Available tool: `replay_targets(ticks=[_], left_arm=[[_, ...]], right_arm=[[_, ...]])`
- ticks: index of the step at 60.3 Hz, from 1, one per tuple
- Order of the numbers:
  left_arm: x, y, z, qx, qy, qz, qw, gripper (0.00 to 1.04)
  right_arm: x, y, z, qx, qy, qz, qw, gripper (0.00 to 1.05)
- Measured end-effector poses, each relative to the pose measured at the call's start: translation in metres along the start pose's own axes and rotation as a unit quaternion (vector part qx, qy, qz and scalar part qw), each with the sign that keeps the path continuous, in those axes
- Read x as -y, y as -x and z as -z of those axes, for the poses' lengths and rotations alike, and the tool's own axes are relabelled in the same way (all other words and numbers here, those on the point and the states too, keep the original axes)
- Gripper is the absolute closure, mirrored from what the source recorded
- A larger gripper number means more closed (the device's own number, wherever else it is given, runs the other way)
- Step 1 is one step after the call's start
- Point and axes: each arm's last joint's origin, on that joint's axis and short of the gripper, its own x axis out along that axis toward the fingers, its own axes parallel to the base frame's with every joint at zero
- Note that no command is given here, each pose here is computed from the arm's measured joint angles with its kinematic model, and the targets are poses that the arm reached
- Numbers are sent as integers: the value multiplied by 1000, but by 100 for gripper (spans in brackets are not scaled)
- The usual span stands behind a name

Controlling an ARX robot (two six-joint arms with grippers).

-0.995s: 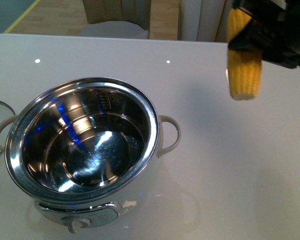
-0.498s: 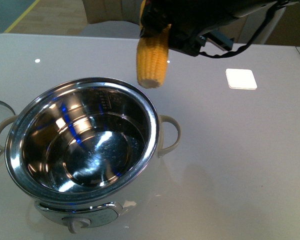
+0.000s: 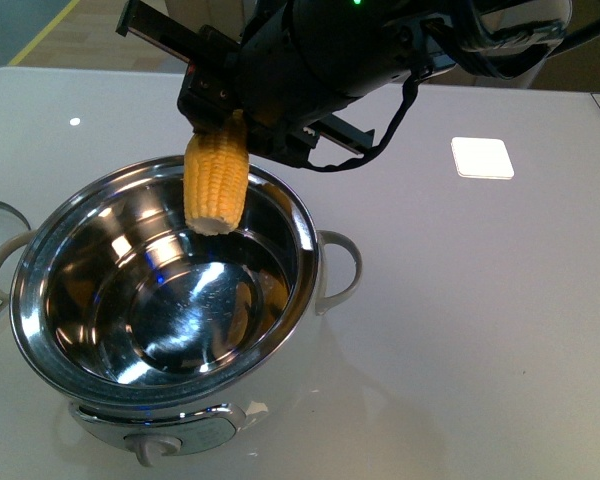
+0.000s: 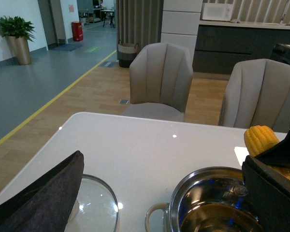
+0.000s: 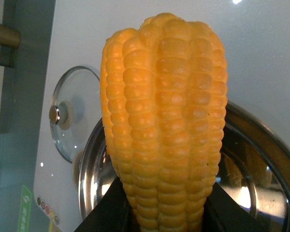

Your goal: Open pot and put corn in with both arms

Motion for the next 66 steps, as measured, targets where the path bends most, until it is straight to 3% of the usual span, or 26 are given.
replay_targets(ticks=[36, 63, 66], left_arm=[[0, 0, 0, 0, 0, 0, 1000, 7], [0, 0, 0, 0, 0, 0, 1000, 7], [0, 0, 0, 0, 0, 0, 1000, 7]], right_arm=[[4, -15, 38, -70, 2, 15, 997, 82], [11, -15, 48, -83, -4, 22, 996, 9], [15, -11, 44, -74, -13, 21, 997, 8]])
